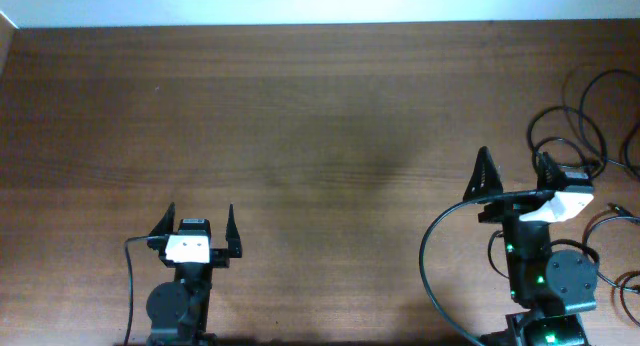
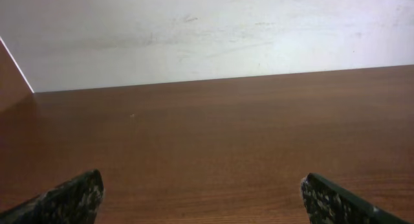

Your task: Untangle cables

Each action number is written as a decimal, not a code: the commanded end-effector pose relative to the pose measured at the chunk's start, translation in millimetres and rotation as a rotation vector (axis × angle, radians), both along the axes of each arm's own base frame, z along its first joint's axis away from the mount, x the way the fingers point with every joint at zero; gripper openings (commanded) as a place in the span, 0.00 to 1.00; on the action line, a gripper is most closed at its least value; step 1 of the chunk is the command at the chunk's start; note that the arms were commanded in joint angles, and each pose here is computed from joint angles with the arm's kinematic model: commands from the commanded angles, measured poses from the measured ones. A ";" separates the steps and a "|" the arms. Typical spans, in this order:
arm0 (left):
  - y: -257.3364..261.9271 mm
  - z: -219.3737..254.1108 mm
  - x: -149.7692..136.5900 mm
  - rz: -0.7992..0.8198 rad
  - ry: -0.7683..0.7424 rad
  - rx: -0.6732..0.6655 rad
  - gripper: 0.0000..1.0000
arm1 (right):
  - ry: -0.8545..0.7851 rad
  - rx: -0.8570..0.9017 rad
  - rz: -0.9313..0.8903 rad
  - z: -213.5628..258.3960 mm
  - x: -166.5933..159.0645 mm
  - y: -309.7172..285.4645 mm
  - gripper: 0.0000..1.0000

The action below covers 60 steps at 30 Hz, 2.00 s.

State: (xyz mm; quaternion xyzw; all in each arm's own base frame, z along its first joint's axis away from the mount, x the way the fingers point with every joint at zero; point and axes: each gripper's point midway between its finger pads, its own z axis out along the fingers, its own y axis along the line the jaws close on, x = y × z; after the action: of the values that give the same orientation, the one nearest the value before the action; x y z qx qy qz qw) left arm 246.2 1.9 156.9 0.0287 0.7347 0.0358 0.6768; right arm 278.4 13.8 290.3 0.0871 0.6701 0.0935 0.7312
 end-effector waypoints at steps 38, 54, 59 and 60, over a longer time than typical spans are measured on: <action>-0.7 -0.8 -0.3 -0.003 -0.001 0.017 0.99 | 0.156 -0.250 0.073 -134.6 -32.9 2.8 0.99; -0.7 -0.8 -0.3 -0.003 -0.001 0.017 0.99 | 0.155 -0.243 0.072 -134.4 -32.9 2.7 0.99; -0.7 -0.9 -0.3 -0.003 -0.001 0.017 0.99 | 0.155 -0.243 0.074 -134.4 -32.9 3.2 0.99; -0.7 -0.9 -0.3 -0.003 -0.001 0.016 0.99 | 0.155 -0.243 0.074 -134.4 -32.9 3.2 0.99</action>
State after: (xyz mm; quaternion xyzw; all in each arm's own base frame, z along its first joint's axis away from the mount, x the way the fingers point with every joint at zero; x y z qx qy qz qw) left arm 246.1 1.9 157.1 0.0285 0.7345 0.0356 0.6771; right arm 245.9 16.6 157.1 -0.0168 0.7341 0.0305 0.6782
